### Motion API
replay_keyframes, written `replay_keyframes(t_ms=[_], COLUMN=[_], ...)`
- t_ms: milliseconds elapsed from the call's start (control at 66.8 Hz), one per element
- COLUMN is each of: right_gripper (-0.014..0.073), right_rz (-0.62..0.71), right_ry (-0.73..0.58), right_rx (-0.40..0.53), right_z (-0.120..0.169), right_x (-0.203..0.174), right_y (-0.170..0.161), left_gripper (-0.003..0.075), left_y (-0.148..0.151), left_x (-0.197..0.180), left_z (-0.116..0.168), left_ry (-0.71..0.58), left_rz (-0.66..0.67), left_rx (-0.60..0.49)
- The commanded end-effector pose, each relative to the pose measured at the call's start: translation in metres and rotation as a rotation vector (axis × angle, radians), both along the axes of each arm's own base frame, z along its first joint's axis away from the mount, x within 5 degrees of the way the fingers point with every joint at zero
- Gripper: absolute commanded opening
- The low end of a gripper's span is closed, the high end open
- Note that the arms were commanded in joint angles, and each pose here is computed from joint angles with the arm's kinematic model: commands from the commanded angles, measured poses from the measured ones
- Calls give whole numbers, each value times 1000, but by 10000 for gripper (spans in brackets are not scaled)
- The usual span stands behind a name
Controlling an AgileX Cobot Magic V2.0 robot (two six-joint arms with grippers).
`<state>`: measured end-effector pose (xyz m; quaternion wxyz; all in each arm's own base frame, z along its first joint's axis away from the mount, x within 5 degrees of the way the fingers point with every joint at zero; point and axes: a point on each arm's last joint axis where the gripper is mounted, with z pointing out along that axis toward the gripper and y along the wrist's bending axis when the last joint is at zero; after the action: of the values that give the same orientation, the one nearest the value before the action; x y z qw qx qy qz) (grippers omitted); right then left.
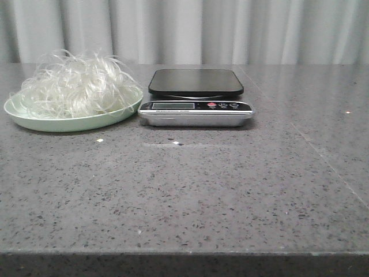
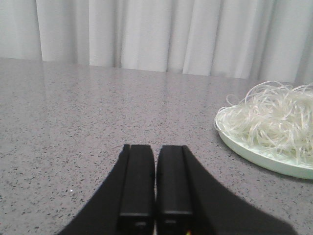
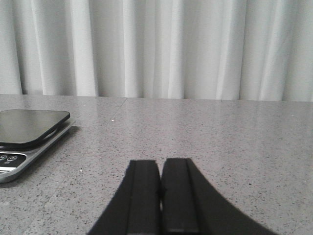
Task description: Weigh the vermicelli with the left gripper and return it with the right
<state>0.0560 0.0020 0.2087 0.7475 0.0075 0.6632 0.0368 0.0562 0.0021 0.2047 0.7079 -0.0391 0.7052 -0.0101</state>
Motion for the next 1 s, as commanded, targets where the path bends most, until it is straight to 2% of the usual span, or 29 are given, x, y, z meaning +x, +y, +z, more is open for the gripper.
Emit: replay_keyframes(t_ms=[0, 763, 838, 988], right_gripper=[158, 158, 158, 158], right_rz=[-12, -12, -12, -12], right_ry=[-110, -110, -110, -110], right_rx=[0, 0, 0, 0], right_z=[12, 12, 12, 12], right_x=[-3, -3, -3, -3], right_y=[-1, -1, -1, -1], left_gripper=[127, 127, 127, 127], left_y=[1, 1, 1, 2], left_x=[-2, -2, -2, -10], left_z=[6, 6, 10, 42], left_ry=[-99, -99, -143, -392], left_rz=[7, 7, 10, 21], left_rx=[-16, -16, -14, -3])
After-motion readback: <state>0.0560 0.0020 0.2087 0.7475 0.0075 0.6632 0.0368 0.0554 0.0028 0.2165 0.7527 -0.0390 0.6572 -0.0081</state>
